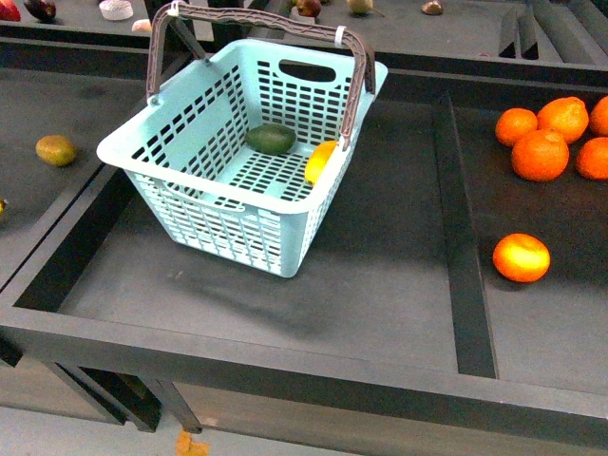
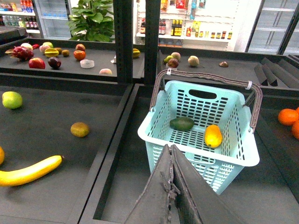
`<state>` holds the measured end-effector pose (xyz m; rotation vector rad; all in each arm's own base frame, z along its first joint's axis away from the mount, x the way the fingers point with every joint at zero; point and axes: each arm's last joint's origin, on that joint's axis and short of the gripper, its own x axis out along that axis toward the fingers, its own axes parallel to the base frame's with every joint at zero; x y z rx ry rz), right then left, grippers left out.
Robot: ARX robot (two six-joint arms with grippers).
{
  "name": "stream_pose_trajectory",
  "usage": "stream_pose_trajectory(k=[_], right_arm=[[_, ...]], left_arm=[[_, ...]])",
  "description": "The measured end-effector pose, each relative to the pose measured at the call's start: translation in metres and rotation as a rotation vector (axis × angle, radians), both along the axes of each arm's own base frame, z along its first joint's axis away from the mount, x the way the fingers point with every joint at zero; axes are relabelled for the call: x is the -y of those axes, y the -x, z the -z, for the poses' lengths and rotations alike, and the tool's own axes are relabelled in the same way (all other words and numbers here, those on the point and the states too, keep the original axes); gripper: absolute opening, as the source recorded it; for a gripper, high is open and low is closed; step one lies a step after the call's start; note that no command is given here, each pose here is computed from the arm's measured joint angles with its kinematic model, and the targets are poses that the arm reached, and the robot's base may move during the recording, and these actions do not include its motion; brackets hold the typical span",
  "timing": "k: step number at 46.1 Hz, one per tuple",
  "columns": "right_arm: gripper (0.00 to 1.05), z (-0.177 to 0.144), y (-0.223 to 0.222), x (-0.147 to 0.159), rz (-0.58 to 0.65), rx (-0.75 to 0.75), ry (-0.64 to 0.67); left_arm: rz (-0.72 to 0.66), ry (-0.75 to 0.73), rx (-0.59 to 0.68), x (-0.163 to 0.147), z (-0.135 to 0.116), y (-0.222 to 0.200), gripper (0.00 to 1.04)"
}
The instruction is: Pick mango and avocado into basket
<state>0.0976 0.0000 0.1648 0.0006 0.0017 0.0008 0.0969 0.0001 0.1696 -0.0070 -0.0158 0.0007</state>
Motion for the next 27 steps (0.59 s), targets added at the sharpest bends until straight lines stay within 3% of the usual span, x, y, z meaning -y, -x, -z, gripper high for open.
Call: stream_pose_trajectory(k=[7,25,27], right_arm=[[0.97,0.0,0.0,0.0,0.0,0.0,0.0],[0.97,0.0,0.0,0.0,0.0,0.0,0.0],[0.97,0.0,0.0,0.0,0.0,0.0,0.0]], left_arm=[[0.0,0.0,0.0,0.0,0.0,0.0,0.06],[0.0,0.0,0.0,0.0,0.0,0.0,0.98],[0.0,-0.002,0.0,0.0,0.0,0.0,0.98]])
